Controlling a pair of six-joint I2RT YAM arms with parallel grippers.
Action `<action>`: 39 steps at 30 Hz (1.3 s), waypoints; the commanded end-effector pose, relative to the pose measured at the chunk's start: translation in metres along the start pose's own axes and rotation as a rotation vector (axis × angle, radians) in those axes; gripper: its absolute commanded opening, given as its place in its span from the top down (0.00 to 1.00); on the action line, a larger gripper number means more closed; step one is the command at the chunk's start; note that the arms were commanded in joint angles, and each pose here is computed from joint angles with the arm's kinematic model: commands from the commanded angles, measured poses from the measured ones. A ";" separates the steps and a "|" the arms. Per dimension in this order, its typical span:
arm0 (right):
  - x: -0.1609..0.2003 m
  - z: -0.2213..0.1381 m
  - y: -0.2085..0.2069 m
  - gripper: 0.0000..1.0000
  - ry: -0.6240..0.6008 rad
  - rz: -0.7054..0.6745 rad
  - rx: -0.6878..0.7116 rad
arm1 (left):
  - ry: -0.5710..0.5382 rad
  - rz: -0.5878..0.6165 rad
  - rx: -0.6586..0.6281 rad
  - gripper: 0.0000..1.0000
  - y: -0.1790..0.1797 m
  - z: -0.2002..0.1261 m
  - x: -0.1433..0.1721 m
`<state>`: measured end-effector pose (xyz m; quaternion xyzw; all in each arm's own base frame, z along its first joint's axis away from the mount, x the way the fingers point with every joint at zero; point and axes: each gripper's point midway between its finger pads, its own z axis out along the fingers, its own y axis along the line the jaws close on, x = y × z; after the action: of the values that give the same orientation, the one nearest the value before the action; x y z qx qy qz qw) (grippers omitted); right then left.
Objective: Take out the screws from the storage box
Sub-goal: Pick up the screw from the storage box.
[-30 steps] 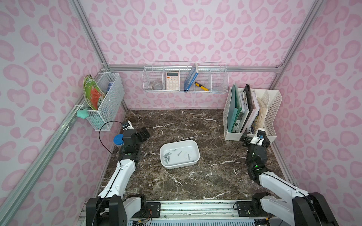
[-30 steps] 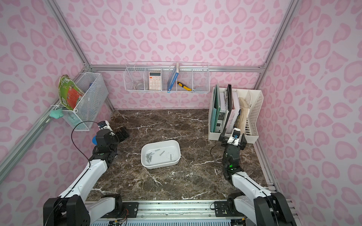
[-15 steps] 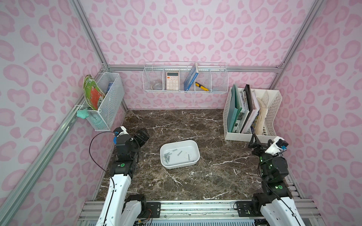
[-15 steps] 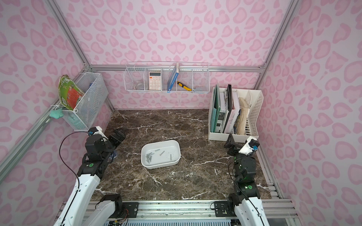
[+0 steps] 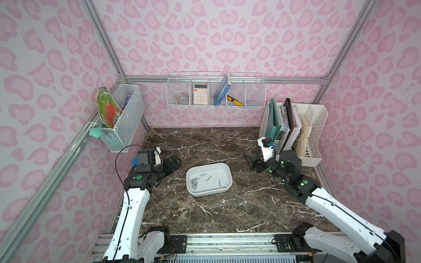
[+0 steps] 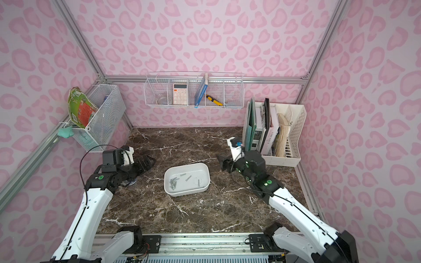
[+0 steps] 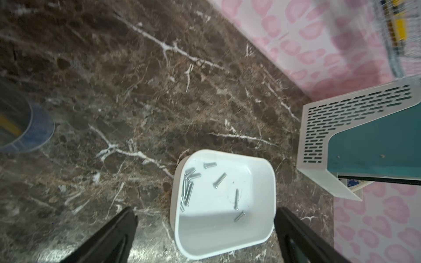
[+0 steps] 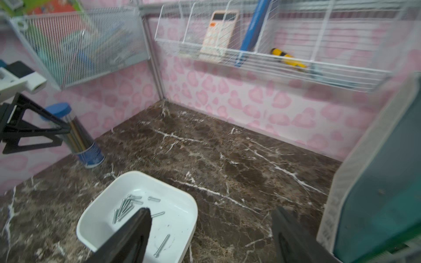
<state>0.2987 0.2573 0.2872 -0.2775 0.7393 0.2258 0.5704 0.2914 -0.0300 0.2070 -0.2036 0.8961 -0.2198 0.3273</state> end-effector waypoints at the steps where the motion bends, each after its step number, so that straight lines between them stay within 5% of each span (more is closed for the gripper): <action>1: 0.038 0.037 0.030 0.22 0.186 -0.193 -0.059 | 0.086 -0.030 0.023 0.02 0.003 0.008 0.022; 6: 0.077 0.095 0.074 0.38 0.339 -0.231 -0.236 | 0.164 -0.070 0.056 0.04 0.002 0.019 0.037; 14: 0.116 0.155 0.105 0.54 0.434 -0.260 -0.333 | 0.230 -0.092 0.009 0.07 0.008 0.028 0.047; 25: 0.153 0.198 0.115 0.59 0.503 -0.295 -0.360 | 0.290 -0.079 -0.065 0.07 0.015 0.035 0.059; 39: 0.189 0.210 0.126 0.59 0.569 -0.338 -0.386 | 0.347 -0.081 -0.090 0.07 0.016 0.041 0.067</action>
<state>0.3286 0.4575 0.0548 -0.5449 0.7579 0.1827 0.3087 0.2700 -0.0625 0.1366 -0.2120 0.9380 -0.2283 0.1519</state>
